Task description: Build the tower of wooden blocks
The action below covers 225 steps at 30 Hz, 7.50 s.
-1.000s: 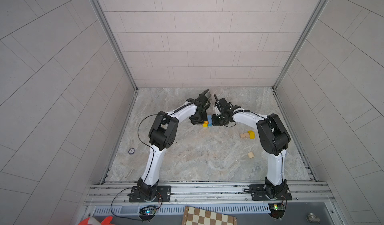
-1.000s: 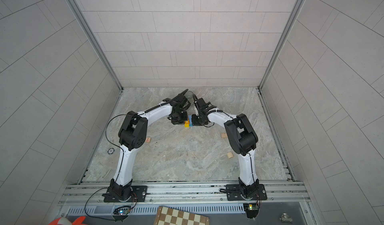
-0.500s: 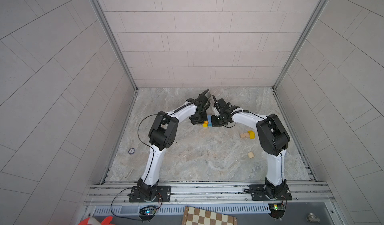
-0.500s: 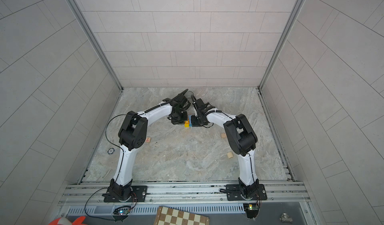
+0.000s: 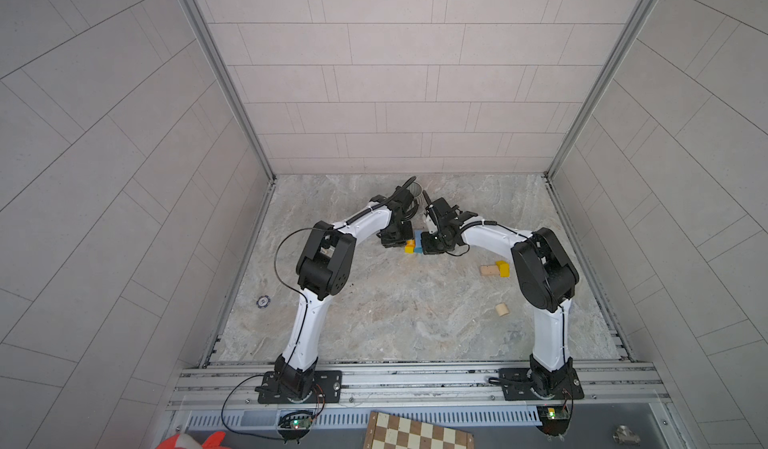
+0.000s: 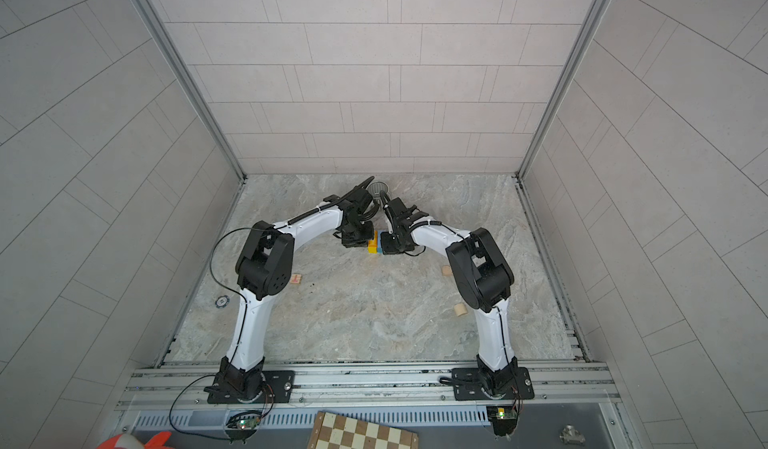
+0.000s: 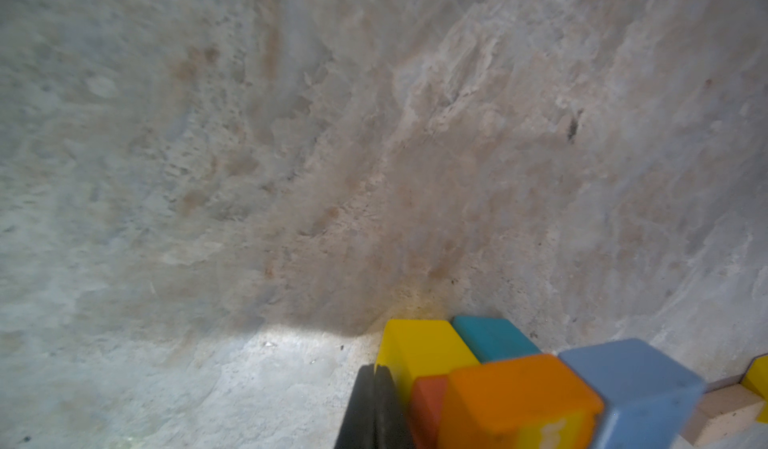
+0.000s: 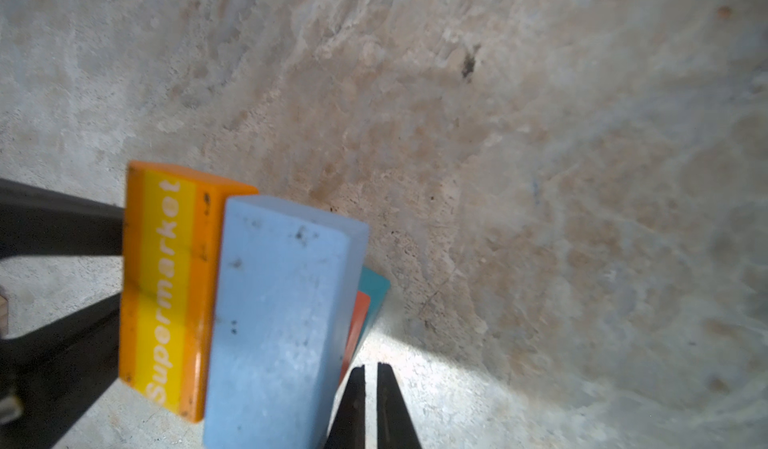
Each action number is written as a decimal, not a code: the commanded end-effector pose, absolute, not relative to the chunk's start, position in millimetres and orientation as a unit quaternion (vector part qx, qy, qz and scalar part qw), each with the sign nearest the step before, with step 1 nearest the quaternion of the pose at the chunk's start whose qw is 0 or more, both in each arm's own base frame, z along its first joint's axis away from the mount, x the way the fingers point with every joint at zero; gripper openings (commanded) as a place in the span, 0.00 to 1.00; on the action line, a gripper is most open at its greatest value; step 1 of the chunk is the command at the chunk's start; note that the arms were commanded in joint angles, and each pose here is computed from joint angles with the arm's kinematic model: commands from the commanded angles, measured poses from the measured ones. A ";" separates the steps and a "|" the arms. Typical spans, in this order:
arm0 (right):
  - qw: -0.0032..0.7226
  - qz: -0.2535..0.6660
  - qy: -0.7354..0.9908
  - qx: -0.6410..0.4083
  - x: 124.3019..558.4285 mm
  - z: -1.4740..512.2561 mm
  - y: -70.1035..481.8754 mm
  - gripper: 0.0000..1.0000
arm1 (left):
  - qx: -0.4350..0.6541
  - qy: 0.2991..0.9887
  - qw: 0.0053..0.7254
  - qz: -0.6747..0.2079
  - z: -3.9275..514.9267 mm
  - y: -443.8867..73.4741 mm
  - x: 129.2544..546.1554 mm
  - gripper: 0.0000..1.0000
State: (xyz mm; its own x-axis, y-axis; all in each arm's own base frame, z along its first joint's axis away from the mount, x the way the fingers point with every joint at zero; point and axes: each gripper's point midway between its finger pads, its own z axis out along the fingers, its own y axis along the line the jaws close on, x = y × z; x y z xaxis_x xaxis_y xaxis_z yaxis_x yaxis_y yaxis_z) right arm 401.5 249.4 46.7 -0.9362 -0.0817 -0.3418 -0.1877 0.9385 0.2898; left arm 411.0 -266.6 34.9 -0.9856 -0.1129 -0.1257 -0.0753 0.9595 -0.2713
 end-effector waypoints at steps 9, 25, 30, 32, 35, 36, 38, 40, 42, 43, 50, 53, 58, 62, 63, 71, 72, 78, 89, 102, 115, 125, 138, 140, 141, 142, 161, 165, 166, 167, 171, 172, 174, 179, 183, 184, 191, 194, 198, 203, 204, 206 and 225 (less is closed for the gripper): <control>0.192 0.113 0.973 -0.066 393.5 74.3 221.4 0.26 | -0.068 0.985 0.091 -0.133 56.8 -240.1 411.1 0.05; 0.236 0.035 0.970 0.044 343.4 91.1 99.8 0.68 | -0.087 0.974 0.155 -0.143 86.3 -206.7 380.0 0.89; 0.234 0.018 0.967 0.098 326.6 84.5 66.1 0.73 | -0.090 0.970 0.190 -0.124 88.5 -197.2 361.1 0.91; 0.225 0.018 0.967 0.116 321.6 78.6 56.7 0.73 | -0.089 0.968 0.205 -0.111 90.2 -191.7 353.4 0.92; 0.215 0.018 0.967 0.138 315.5 69.6 44.4 0.74 | -0.092 0.966 0.221 -0.101 90.0 -181.1 341.8 0.92; 0.213 0.019 0.966 0.144 314.4 68.3 41.0 0.74 | -0.094 0.965 0.225 -0.100 89.0 -177.6 338.2 0.92; 0.211 0.018 0.965 0.157 312.2 65.2 32.3 0.74 | -0.097 0.962 0.235 -0.095 88.8 -169.7 331.5 0.92; 0.212 0.025 0.962 0.171 312.1 62.7 25.2 0.73 | -0.098 0.961 0.242 -0.091 86.5 -164.0 325.9 0.93; 0.211 0.032 0.961 0.174 313.2 61.3 23.6 0.71 | -0.100 0.960 0.244 -0.090 83.3 -159.5 320.7 0.93; 0.210 0.032 0.962 0.171 313.6 60.9 23.9 0.69 | -0.103 0.960 0.245 -0.087 81.0 -156.6 318.1 0.93; 0.214 0.064 0.966 0.133 322.6 64.4 46.8 0.60 | -0.170 0.944 0.277 -0.062 79.9 -126.0 314.3 0.92; 0.225 0.049 0.968 0.096 328.8 77.8 62.6 0.61 | -0.185 0.940 0.279 -0.060 90.0 -117.6 318.7 0.93; 0.246 0.060 0.966 0.056 342.6 99.3 89.4 0.62 | -0.207 0.943 0.252 -0.070 93.9 -102.0 328.6 0.85; 0.265 0.089 0.960 0.012 356.1 118.2 118.8 0.63 | -0.213 0.950 0.220 -0.066 101.9 -81.7 340.4 0.78; 0.272 0.097 0.957 0.001 359.0 121.9 126.6 0.63 | -0.212 0.952 0.214 -0.057 105.1 -75.8 343.5 0.77; 0.307 0.145 0.940 -0.041 364.3 137.3 170.4 0.72 | -0.211 0.964 0.158 0.010 114.5 -37.4 370.1 0.75; 0.313 0.151 0.937 -0.042 362.5 139.0 173.1 0.73 | -0.215 0.964 0.156 0.011 111.6 -35.5 372.3 0.75; 0.367 0.180 0.912 -0.027 351.4 150.3 170.4 0.99 | -0.227 0.965 0.129 0.023 87.3 -32.0 389.3 0.76; 0.418 0.221 0.881 -0.002 342.8 165.6 168.6 0.99 | -0.235 0.965 0.111 0.030 56.2 -28.7 412.3 0.69; 0.405 0.239 0.883 -0.004 343.5 156.8 179.4 0.99 | -0.254 0.961 0.112 0.004 39.8 -28.3 432.1 0.62; 0.403 0.239 0.883 -0.003 344.5 152.8 180.2 0.91 | -0.255 0.962 0.102 0.002 27.3 -30.5 436.0 0.51; 0.401 0.241 0.884 -0.004 343.3 152.1 180.8 0.84 | -0.250 0.963 0.103 -0.001 29.0 -31.5 432.9 0.36; 0.416 0.240 0.877 -0.002 344.3 156.2 178.0 0.83 | -0.169 0.978 0.121 -0.022 74.1 -72.1 433.5 0.34; 0.413 0.238 0.879 -0.003 344.4 155.2 177.9 0.84 | -0.151 0.980 0.125 -0.024 82.9 -82.1 433.1 0.34; 0.412 0.238 0.879 -0.003 344.3 155.1 177.8 0.84 | -0.141 0.981 0.128 -0.025 87.4 -88.4 433.1 0.34; 0.413 0.238 0.879 -0.004 344.3 155.6 177.9 0.84 | -0.132 0.983 0.128 -0.029 91.9 -94.8 432.5 0.34; 0.390 0.227 0.892 0.017 354.0 141.4 163.5 0.84 | 0.024 0.986 0.154 -0.065 154.2 -224.0 411.3 0.34; 0.390 0.224 0.893 0.021 353.9 140.4 161.3 0.83 | 0.029 0.985 0.155 -0.064 150.6 -240.2 409.3 0.34; 0.389 0.223 0.893 0.022 353.8 139.8 161.3 0.83 | 0.029 0.986 0.154 -0.062 149.0 -243.3 408.8 0.34; 0.390 0.223 0.893 0.022 354.2 140.4 161.0 0.83 | 0.031 0.985 0.156 -0.060 148.2 -247.0 408.4 0.34; 0.391 0.221 0.893 0.030 354.6 140.4 158.4 0.83 | 0.026 0.985 0.162 -0.056 144.2 -256.8 408.3 0.34; 0.391 0.220 0.893 0.032 354.7 140.6 157.7 0.83 | 0.023 0.984 0.164 -0.060 144.1 -259.5 409.5 0.34; 0.392 0.219 0.893 0.034 354.5 140.7 156.5 0.83 | 0.021 0.984 0.165 -0.064 141.9 -264.0 410.7 0.33; 0.393 0.217 0.893 0.037 354.8 140.5 155.0 0.83 | 0.023 0.984 0.162 -0.066 135.3 -273.3 412.9 0.33; 0.390 0.216 0.894 0.040 355.4 138.9 154.0 0.83 | 0.018 0.985 0.159 -0.064 127.5 -277.2 413.9 0.33; 0.390 0.215 0.894 0.043 355.4 138.3 153.3 0.83 | 0.016 0.985 0.159 -0.064 125.8 -278.3 414.5 0.33; 0.383 0.211 0.897 0.058 355.8 132.1 149.4 0.83 | 0.004 0.985 0.160 -0.067 117.9 -282.0 419.6 0.32; 0.384 0.213 0.897 0.060 356.0 132.2 149.7 0.83 | 0.000 0.985 0.158 -0.066 114.5 -282.7 420.0 0.32; 0.382 0.209 0.898 0.066 356.4 130.3 147.6 0.83 | -0.012 0.985 0.157 -0.068 109.0 -283.2 419.9 0.31; 0.383 0.209 0.897 0.069 356.6 130.0 146.7 0.83 | -0.017 0.985 0.157 -0.073 107.3 -286.8 419.4 0.30; 0.384 0.209 0.897 0.070 356.9 130.3 146.7 0.83 | -0.018 0.985 0.157 -0.072 106.9 -286.0 419.2 0.30; 0.383 0.210 0.897 0.069 357.0 129.7 147.1 0.83 | -0.019 0.985 0.157 -0.072 106.0 -286.1 419.2 0.30; 0.384 0.213 0.896 0.069 357.1 130.6 147.3 0.83 | -0.025 0.987 0.141 -0.074 89.6 -288.2 412.7 0.30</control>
State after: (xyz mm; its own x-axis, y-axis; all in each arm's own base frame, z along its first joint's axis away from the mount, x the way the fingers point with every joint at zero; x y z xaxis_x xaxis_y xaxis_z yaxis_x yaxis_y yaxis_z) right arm 354.8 150.2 129.9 -0.7018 0.2696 -0.6594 -0.0600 0.9000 0.4318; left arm 416.7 -287.8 100.3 -0.9528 -0.0693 -0.2956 -0.0203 0.9859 -0.1658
